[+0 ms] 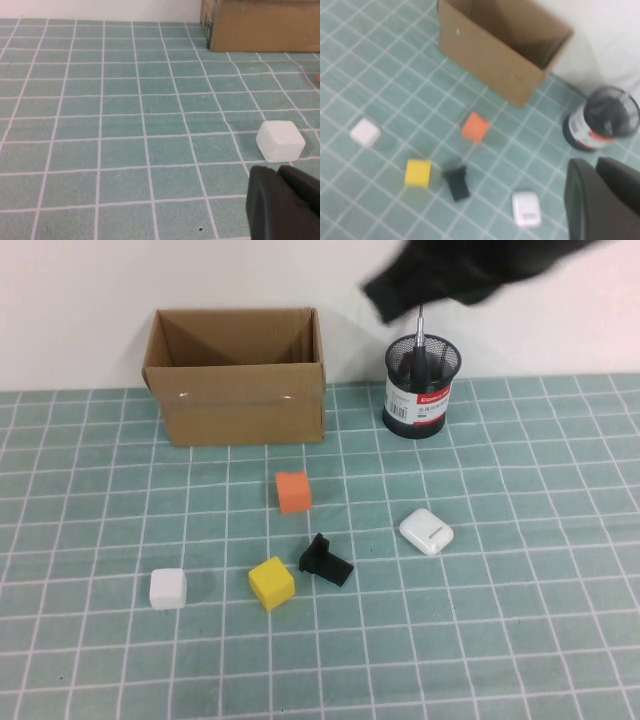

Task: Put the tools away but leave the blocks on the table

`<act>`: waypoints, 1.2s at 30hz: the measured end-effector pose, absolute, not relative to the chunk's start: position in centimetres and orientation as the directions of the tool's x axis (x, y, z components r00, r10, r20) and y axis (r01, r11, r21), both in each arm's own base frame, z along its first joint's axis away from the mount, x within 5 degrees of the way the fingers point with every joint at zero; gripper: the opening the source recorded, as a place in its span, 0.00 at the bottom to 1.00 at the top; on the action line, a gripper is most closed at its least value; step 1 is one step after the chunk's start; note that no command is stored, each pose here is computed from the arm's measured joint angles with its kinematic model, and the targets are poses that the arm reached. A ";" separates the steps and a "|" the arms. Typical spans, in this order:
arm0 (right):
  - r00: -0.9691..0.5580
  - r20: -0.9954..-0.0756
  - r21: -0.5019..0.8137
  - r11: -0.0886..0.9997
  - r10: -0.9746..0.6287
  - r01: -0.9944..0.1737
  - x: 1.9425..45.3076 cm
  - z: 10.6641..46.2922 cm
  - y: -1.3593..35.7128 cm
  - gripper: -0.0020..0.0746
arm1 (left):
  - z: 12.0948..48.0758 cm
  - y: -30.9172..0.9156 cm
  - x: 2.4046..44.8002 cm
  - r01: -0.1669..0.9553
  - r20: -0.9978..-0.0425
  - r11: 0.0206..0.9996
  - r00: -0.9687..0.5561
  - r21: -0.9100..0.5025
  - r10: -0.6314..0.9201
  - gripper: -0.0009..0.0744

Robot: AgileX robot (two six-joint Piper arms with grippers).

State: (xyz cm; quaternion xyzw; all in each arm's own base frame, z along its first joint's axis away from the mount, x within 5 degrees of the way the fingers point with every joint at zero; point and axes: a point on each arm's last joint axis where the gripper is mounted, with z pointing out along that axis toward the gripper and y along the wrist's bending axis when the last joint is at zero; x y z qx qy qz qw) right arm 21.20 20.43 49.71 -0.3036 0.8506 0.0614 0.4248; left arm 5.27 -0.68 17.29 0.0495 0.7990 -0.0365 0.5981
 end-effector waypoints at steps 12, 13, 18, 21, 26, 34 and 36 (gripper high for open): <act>-0.387 -0.789 -0.254 0.826 -0.478 -0.503 13.8 49.9 10.3 0.01 | 17.3 -0.7 5.3 0.123 -0.959 0.992 -0.280 0.001 0.035 0.01; -0.393 -0.789 -0.254 0.833 -0.472 -0.491 13.0 49.3 9.1 0.01 | 17.3 -0.7 5.3 0.123 -0.959 0.992 -0.280 0.001 0.035 0.01; -0.406 -0.836 -0.226 0.906 -0.369 -0.358 10.1 44.4 3.6 0.01 | 17.3 -0.7 5.3 0.123 -0.959 0.992 -0.280 0.001 0.035 0.01; -0.357 -0.880 -0.226 0.937 -0.314 -0.267 9.1 40.0 1.9 0.01 | 17.3 -0.7 5.3 0.123 -0.959 0.992 -0.280 0.001 0.035 0.01; -0.231 -0.946 -0.191 0.967 -0.227 -0.169 8.3 31.4 0.9 0.01 | 17.3 -0.7 5.3 0.123 -0.959 0.992 -0.280 0.001 0.035 0.01; -0.024 -0.997 -0.070 0.993 -0.073 -0.095 6.9 23.3 0.6 0.01 | 17.3 -0.7 5.3 0.123 -0.959 0.992 -0.280 0.001 0.035 0.01; -0.017 -0.999 -0.032 0.996 -0.034 -0.082 6.6 22.0 0.5 0.01 | 17.3 -0.7 5.3 0.123 -0.959 0.992 -0.280 0.001 0.035 0.01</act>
